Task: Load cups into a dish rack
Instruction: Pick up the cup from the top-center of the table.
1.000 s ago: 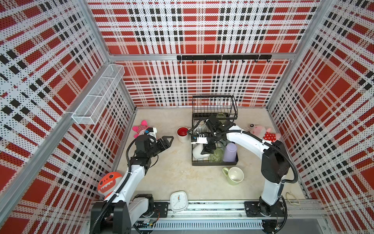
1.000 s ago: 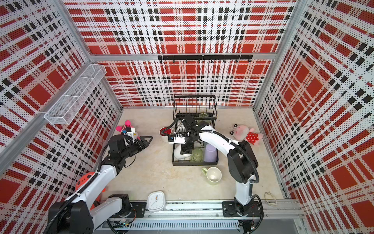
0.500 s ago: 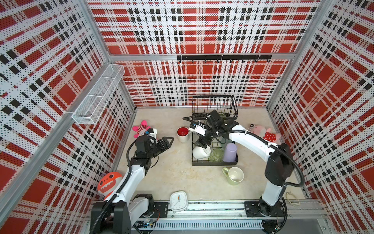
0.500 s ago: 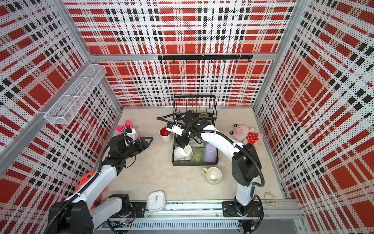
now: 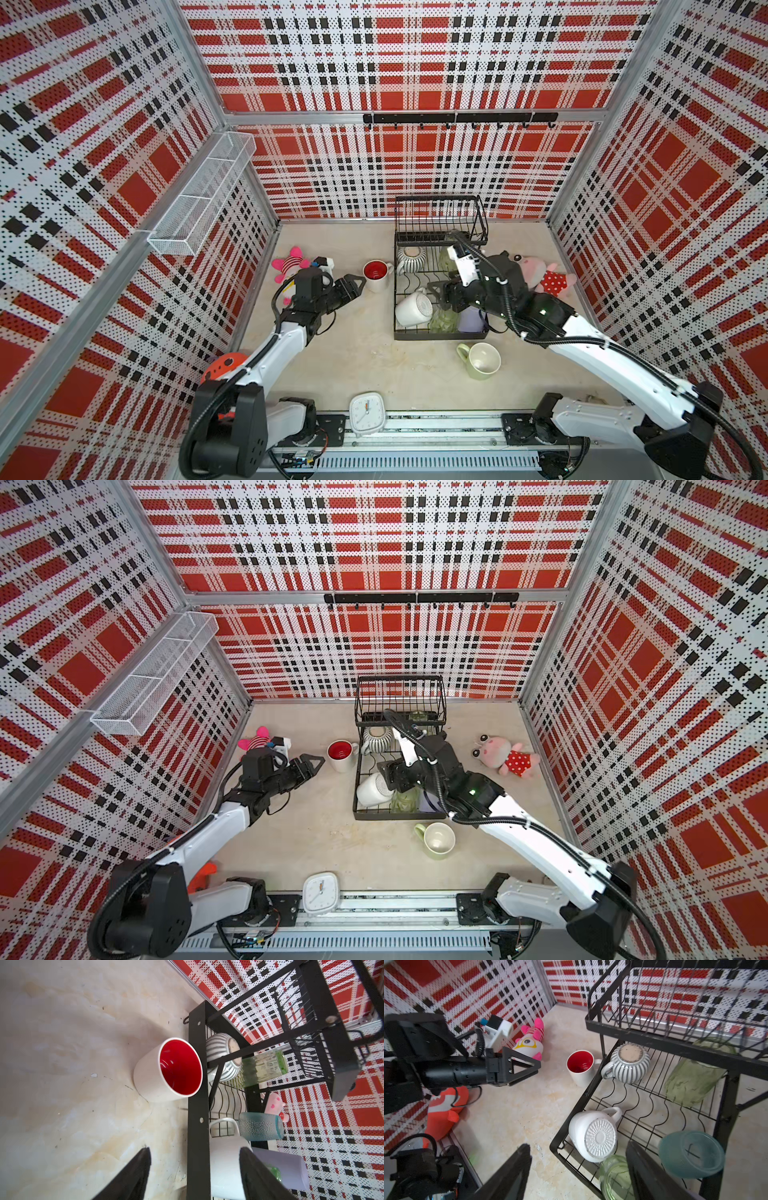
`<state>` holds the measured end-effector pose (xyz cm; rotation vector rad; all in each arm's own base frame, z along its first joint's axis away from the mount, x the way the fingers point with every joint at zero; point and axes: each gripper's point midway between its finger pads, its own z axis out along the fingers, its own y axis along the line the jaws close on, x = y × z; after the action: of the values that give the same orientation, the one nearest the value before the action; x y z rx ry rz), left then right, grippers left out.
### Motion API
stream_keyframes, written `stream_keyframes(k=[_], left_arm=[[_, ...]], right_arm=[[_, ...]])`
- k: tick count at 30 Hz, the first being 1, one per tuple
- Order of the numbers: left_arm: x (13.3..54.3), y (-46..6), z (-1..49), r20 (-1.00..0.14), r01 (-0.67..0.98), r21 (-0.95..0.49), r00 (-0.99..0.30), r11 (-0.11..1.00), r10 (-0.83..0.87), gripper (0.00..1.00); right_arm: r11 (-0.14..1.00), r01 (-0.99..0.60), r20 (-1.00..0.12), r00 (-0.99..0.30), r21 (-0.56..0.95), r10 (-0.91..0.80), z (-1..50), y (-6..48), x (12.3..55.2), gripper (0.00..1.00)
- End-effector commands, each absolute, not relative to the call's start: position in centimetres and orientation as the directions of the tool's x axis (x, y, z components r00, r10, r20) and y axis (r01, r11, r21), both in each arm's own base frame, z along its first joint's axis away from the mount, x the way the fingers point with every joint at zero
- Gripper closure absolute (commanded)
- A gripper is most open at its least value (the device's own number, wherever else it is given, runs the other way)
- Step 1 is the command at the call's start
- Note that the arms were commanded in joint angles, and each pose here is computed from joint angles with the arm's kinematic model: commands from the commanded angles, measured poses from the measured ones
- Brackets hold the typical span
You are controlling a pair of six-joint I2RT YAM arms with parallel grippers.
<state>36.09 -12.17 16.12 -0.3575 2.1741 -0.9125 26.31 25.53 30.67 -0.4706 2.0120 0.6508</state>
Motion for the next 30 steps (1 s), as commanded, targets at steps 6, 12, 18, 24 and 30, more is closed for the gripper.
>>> stream_keyframes(k=[6,12,18,24,30], left_arm=[[41.8,-12.5,14.3,-0.573,-0.074,-0.574,-0.675,0.816,-0.464,0.33],[43.6,-11.5,11.7,-0.598,-0.196,-0.358,-0.703,0.913,-0.385,0.34],[44.2,-12.3,9.9,-0.604,-0.185,-0.3,-0.723,0.936,-0.336,0.34],[45.0,-12.5,7.2,-0.579,-0.204,-0.237,-0.756,0.95,-0.307,0.41],[44.7,-11.9,6.2,-0.57,-0.225,-0.218,-0.76,0.95,-0.311,0.76]], right_arm=[[0.844,-0.459,-0.837,-0.547,0.277,-0.023,28.7,21.2,23.9,0.24],[0.856,-0.455,-0.836,-0.547,0.245,-0.051,28.0,20.0,23.1,0.23],[0.87,-0.449,-0.842,-0.534,0.203,-0.079,27.8,19.0,22.8,0.23],[0.867,-0.457,-0.85,-0.52,0.198,-0.08,28.0,19.1,22.9,0.23],[0.869,-0.457,-0.861,-0.503,0.193,-0.073,27.9,18.5,22.6,0.23]])
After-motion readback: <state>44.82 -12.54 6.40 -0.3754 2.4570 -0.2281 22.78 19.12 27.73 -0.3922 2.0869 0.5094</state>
